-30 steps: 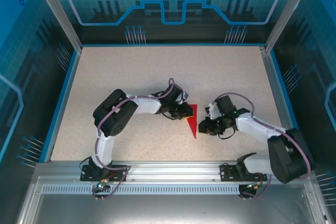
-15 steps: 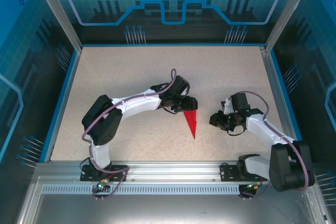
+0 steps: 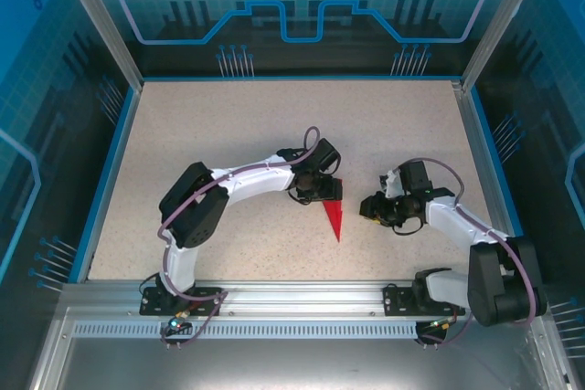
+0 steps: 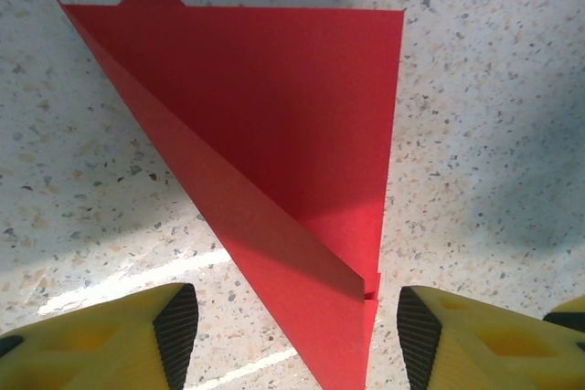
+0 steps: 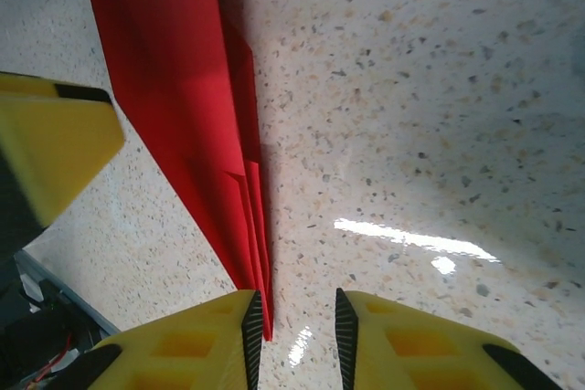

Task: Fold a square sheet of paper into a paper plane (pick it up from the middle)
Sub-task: Move a paper plane to the center of the table.

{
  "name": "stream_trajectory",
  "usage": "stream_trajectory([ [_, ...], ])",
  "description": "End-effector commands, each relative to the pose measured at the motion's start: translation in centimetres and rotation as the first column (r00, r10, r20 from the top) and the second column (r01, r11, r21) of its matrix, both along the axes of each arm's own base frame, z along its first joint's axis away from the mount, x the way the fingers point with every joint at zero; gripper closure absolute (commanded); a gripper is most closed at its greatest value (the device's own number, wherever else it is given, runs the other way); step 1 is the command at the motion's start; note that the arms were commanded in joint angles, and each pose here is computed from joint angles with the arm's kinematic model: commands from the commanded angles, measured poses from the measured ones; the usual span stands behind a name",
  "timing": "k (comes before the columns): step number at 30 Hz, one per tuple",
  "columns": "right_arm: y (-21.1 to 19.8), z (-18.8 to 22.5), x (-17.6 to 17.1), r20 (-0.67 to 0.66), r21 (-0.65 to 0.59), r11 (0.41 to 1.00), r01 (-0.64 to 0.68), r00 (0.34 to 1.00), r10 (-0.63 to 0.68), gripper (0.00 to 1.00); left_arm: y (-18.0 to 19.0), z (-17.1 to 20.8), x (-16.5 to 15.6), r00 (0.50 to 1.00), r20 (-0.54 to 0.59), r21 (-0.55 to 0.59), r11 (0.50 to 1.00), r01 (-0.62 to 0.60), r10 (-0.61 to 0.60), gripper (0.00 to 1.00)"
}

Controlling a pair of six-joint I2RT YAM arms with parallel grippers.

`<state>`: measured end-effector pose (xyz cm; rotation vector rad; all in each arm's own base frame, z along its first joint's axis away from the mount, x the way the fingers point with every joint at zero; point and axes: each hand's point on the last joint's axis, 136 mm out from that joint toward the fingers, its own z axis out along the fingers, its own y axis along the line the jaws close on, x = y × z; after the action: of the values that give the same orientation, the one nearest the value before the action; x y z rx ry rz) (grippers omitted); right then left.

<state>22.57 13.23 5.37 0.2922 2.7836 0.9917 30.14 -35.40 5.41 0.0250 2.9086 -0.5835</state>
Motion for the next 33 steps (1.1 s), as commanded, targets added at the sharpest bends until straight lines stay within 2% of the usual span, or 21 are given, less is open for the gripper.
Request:
stream_trajectory([
  [1,1.2,0.8,0.4,0.021,0.023,0.999,-0.044,0.999,0.043,0.69,-0.9,-0.1,0.1,0.999,-0.036,-0.017,1.000,-0.008,0.007,0.36],
  [3,1.5,0.7,0.4,0.016,0.016,0.998,-0.056,0.998,0.056,0.69,-1.1,-0.3,0.1,0.999,-0.042,-0.020,1.000,-0.007,0.006,0.36],
  [6,1.9,0.4,0.4,0.008,0.005,0.998,-0.066,0.998,0.066,0.69,-0.7,-0.6,0.3,0.999,-0.041,0.000,1.000,-0.016,0.016,0.43],
  [11,2.5,0.2,0.7,0.002,0.010,0.997,-0.075,0.997,0.075,0.68,0.8,-0.5,-0.2,0.999,-0.018,0.025,0.999,-0.035,0.036,0.62],
  [16,3.4,0.3,0.9,0.007,0.019,0.995,-0.099,0.995,0.099,0.66,1.8,-0.5,-0.6,0.999,-0.015,0.004,0.999,-0.049,0.049,0.78],
  [20,4.0,0.4,1.3,0.008,0.020,0.993,-0.117,0.993,0.117,0.63,2.2,-0.4,-1.0,0.999,-0.008,-0.001,0.999,-0.046,0.046,0.83],
  [25,5.4,0.3,1.6,0.010,0.015,0.986,-0.167,0.986,0.166,0.59,2.6,-0.5,-1.1,0.999,-0.005,-0.001,0.999,-0.048,0.048,0.84],
  [33,6.1,-0.9,2.7,-0.008,-0.005,0.985,-0.175,0.985,0.175,0.55,2.7,-0.8,-1.2,0.999,-0.011,0.006,0.999,-0.043,0.043,0.84],
])
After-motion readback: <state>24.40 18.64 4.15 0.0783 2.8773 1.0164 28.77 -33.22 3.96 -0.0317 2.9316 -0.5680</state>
